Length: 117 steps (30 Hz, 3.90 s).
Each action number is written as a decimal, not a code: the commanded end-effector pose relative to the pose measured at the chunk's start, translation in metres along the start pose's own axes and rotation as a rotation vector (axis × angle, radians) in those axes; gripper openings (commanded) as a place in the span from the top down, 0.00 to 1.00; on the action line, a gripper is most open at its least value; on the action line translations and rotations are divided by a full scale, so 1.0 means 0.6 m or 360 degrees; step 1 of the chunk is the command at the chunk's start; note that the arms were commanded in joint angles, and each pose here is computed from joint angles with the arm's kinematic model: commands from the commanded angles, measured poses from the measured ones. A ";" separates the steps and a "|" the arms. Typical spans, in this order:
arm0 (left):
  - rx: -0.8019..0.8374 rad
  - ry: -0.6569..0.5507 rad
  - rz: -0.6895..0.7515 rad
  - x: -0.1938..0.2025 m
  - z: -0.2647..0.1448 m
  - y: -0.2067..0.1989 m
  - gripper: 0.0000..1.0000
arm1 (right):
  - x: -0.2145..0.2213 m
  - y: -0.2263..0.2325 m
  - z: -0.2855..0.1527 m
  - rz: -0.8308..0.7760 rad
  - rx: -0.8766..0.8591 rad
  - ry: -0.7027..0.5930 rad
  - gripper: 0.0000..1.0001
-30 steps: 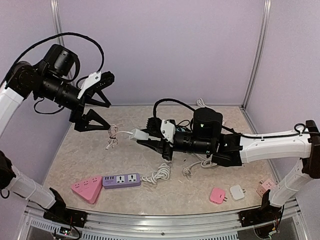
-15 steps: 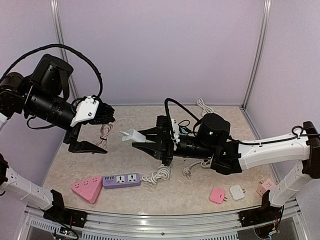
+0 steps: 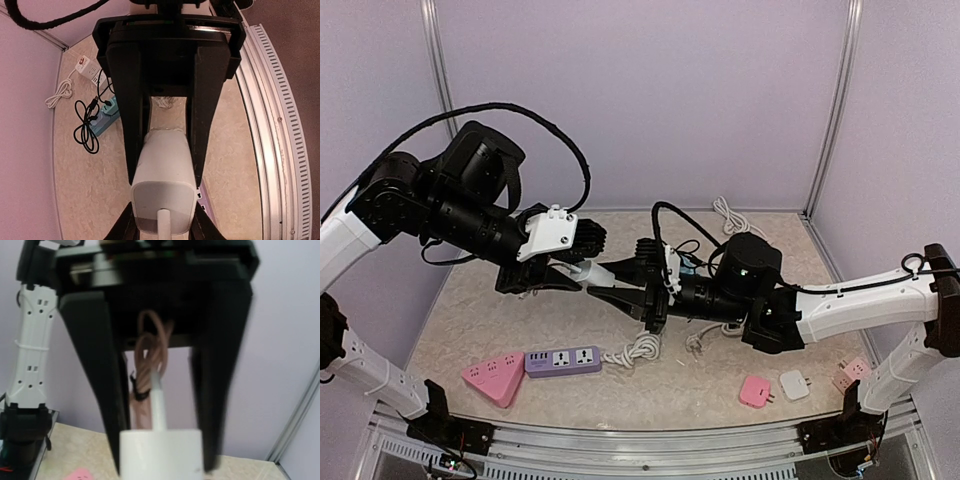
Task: Insert the plug
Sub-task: Adjust the plug, then insert the plug into the socket.
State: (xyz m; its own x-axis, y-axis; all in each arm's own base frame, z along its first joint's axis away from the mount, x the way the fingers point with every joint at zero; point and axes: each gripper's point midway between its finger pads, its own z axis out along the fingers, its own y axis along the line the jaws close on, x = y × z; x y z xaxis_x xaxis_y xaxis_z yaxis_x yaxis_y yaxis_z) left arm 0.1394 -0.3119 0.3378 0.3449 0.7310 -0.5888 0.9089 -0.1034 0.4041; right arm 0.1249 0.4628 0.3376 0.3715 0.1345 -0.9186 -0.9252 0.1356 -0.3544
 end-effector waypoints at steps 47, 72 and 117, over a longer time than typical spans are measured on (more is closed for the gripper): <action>0.0542 0.1166 -0.0709 0.388 0.204 -0.127 1.00 | 0.077 -0.075 -0.210 0.0148 0.0733 0.0450 0.00; 0.0450 0.1253 -0.0694 0.415 0.203 -0.121 1.00 | 0.065 -0.071 -0.209 0.0137 0.0698 0.0418 0.00; 0.0357 0.1018 -0.0544 0.332 0.190 -0.054 0.01 | 0.051 -0.173 -0.305 0.0459 0.1381 0.0712 0.00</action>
State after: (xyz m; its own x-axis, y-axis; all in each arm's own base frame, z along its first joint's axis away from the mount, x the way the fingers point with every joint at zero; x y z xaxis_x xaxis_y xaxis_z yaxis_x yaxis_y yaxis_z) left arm 0.2173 -0.2437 0.1155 -0.1724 0.9778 -0.1191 0.9792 0.1833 0.0874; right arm 0.2053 0.3032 0.3103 0.0020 -0.0939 -0.9956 -0.6526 0.7542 -0.0724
